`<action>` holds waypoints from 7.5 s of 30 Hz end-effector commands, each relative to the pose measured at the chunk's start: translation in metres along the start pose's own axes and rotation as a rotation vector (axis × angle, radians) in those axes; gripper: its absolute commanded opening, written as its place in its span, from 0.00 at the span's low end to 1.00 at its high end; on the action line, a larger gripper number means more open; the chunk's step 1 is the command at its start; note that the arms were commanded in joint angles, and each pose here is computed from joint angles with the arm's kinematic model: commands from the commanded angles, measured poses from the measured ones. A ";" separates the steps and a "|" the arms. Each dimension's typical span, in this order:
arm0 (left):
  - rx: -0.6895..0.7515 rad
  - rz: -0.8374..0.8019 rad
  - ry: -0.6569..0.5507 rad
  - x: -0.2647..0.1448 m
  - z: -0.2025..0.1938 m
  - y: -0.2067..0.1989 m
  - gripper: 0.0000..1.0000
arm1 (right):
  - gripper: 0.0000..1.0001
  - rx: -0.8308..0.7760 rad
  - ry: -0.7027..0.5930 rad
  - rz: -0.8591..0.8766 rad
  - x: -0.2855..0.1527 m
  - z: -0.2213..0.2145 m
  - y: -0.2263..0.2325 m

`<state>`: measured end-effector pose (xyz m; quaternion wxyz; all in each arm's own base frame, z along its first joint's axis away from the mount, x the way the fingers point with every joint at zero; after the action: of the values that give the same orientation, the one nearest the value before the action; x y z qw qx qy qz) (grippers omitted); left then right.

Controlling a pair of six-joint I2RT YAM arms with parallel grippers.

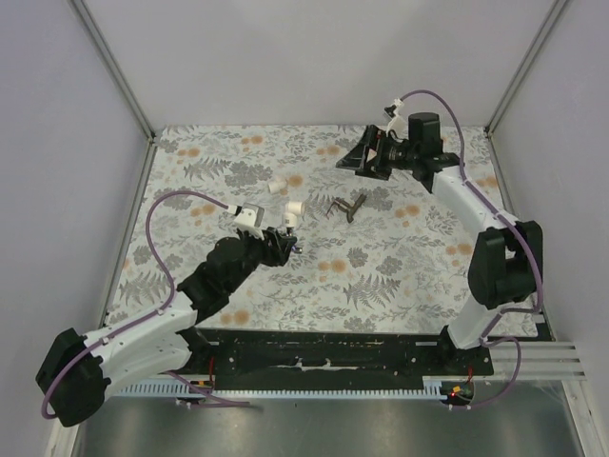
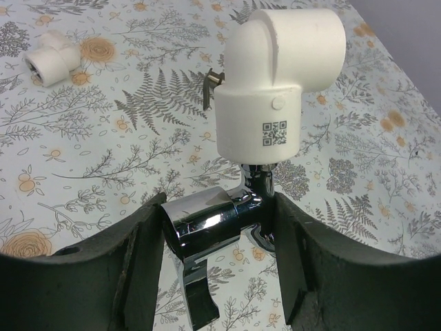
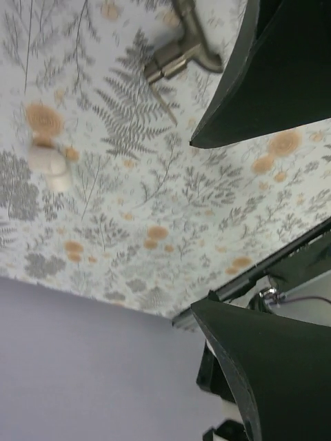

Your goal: Install the water faucets

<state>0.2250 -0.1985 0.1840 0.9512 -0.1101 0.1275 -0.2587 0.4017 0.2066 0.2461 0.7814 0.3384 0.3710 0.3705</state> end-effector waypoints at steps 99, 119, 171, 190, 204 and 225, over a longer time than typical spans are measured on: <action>0.010 -1.185 -0.145 -0.040 0.166 -0.104 0.79 | 0.00 -0.767 -0.033 0.619 -0.093 -0.071 0.255; -0.115 -1.340 -0.064 -0.052 0.145 -0.120 0.74 | 0.00 -0.780 -0.039 0.653 -0.085 -0.066 0.258; 0.259 -0.759 -0.096 -0.030 0.145 -0.080 0.86 | 0.00 -0.711 -0.089 0.417 -0.066 -0.072 0.229; 0.154 -0.729 -0.066 -0.008 0.143 -0.079 0.02 | 0.00 -0.684 -0.068 0.400 -0.049 -0.068 0.223; 0.509 0.337 -0.161 -0.002 0.130 -0.073 0.18 | 0.00 -0.332 -0.344 -0.418 -0.028 -0.058 0.126; 0.245 -0.521 -0.092 -0.028 0.124 -0.058 0.80 | 0.00 -0.619 -0.243 0.076 -0.074 -0.032 0.180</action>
<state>0.2286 -0.1987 0.3236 0.9184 0.0063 -0.0163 -0.3952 0.3032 0.2286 0.3448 0.9064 0.1560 0.2030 0.3358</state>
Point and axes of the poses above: each gripper's point midway between its finger pads, its own x axis out along the fingers, its own y axis along the line the jaws close on, z = x × y, the point moved 4 cm from there along -x, back along the fingers, and after that the axes turned 3 degrees about x, right-handed, at the moved point
